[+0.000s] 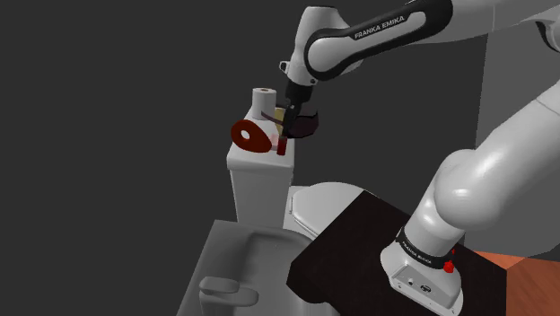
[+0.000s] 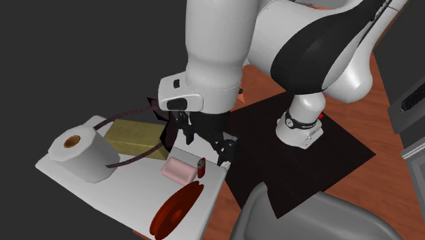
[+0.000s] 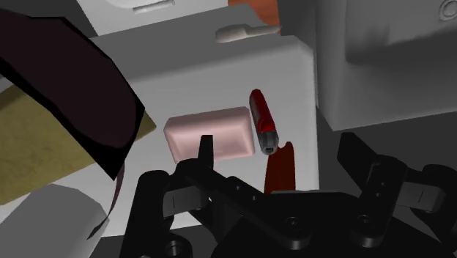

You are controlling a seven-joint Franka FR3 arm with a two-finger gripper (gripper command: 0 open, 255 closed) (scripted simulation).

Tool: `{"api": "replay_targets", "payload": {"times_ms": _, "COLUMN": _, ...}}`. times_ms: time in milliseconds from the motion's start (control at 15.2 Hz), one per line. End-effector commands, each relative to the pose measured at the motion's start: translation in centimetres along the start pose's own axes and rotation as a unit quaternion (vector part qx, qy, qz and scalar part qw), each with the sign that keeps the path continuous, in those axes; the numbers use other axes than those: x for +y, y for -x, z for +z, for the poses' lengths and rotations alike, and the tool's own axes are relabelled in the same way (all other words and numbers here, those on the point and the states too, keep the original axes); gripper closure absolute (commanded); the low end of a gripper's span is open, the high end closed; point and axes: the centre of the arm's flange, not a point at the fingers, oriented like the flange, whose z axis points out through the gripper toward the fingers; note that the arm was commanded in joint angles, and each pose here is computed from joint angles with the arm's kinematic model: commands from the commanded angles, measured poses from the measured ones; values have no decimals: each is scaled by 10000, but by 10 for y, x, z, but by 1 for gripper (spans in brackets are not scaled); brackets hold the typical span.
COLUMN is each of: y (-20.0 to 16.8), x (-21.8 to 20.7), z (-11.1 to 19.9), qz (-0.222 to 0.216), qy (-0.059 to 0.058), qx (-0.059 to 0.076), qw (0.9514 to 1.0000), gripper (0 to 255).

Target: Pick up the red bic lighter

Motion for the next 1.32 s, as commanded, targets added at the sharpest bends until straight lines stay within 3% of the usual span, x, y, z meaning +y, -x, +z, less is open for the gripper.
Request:
{"api": "replay_targets", "payload": {"times_ms": 0, "y": -17, "x": -1, "z": 16, "qz": -269, "qy": 55, "qx": 64, "qw": 9996, "gripper": 0}}
{"api": "replay_targets", "payload": {"times_ms": 660, "y": -14, "x": -3, "z": 56, "qz": -282, "qy": 58, "qx": 67, "qw": 9996, "gripper": 0}}
{"api": "replay_targets", "payload": {"times_ms": 726, "y": -14, "x": -3, "z": 57, "qz": -282, "qy": 58, "qx": 67, "qw": 9996, "gripper": 255}}
{"api": "replay_targets", "payload": {"times_ms": 1254, "y": -14, "x": -3, "z": 57, "qz": -283, "qy": 58, "qx": 66, "qw": 9996, "gripper": 255}}
